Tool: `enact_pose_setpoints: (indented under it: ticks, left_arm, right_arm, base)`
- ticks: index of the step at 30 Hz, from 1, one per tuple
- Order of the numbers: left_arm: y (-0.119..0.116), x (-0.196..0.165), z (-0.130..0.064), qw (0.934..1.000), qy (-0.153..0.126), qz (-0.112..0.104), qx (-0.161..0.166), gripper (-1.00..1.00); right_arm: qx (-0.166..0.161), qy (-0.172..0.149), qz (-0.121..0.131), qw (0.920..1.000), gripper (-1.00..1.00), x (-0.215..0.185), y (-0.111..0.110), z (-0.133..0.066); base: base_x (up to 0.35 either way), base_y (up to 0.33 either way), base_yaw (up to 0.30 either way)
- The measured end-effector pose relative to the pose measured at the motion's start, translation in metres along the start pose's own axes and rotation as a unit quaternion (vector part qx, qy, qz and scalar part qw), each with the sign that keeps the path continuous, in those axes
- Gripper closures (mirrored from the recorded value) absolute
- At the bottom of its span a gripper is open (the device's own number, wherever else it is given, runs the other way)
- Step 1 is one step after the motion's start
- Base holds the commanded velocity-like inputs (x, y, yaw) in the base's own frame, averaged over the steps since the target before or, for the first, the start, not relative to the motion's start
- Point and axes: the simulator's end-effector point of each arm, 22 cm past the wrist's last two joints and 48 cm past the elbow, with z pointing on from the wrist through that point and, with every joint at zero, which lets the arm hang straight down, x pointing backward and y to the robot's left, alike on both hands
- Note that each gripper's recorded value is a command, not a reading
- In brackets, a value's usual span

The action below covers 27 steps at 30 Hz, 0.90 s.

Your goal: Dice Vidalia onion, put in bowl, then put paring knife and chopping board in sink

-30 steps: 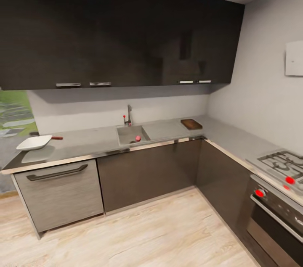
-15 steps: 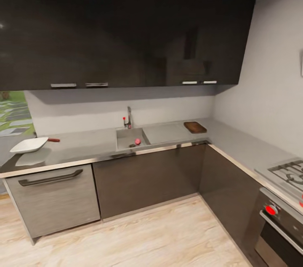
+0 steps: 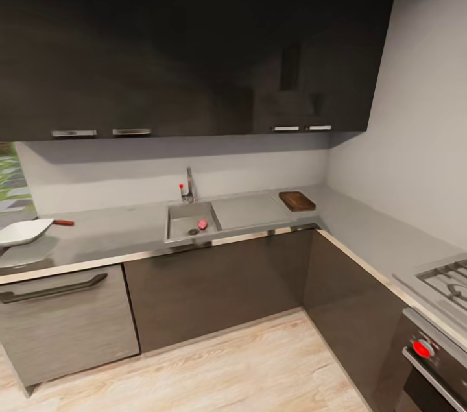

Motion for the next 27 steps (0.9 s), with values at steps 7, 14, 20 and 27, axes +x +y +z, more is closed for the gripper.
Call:
enact_pose_setpoints:
  ticks: [7, 14, 20, 27]
  left_arm:
    - [-0.0003, -0.0006, 0.0001, 1.0, -0.001, 0.0, 0.0, -1.0]
    - [0.0007, -0.0015, 0.0005, 1.0, -0.001, 0.0, 0.0, -1.0]
    - [0.0008, -0.0013, 0.0005, 1.0, -0.001, 0.0, -0.001, -1.0]
    - [0.0005, -0.0008, 0.0004, 1.0, -0.001, 0.001, 0.0, -1.0]
  right_arm:
    - [0.0, 0.001, -0.001, 1.0, -1.0, 0.0003, -0.0009, 0.0]
    - [0.0, 0.001, 0.0, 1.0, -1.0, 0.0003, -0.0005, 0.0003]
    - [0.0, 0.001, 0.0, 1.0, -1.0, 0.0003, 0.0, 0.0003]
    - [0.0, 0.0, 0.0, 1.0, -1.0, 0.0, 0.0001, 0.0003]
  base:
    - [0.243, -0.172, 0.0]
    - [0.13, -0.079, 0.0]
    - [0.009, -0.004, 0.0]
    - [0.0, 0.0, 0.0]
